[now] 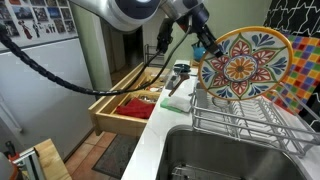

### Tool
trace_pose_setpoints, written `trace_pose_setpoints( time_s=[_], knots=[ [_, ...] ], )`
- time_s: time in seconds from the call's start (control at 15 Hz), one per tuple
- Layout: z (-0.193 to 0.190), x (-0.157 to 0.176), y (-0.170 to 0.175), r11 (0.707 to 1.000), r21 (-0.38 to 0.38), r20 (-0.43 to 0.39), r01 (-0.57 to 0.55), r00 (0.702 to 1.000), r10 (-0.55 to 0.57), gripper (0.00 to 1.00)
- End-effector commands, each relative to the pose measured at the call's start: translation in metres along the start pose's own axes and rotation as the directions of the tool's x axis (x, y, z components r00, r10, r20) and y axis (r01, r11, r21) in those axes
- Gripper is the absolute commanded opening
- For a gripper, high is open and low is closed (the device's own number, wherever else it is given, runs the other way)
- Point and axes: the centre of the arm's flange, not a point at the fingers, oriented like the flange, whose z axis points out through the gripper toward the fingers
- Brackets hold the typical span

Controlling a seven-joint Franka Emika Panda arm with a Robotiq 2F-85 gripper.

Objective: Put the floral plate on the plates rack

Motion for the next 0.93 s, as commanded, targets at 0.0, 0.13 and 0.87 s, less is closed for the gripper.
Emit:
trace_pose_setpoints(
  time_s=[0.0, 0.13, 0.87],
  knots=[
    [0.007, 0.017, -0.021, 0.997, 0.077, -0.041, -0.01, 0.999, 0.013, 0.05],
    [0.01, 0.016, -0.027, 0.998, 0.069, -0.033, -0.003, 0.999, 0.005, 0.05],
    [0.047, 0.029, -0.07, 0.989, 0.118, -0.026, -0.088, 0.995, 0.092, 0.05]
  ],
)
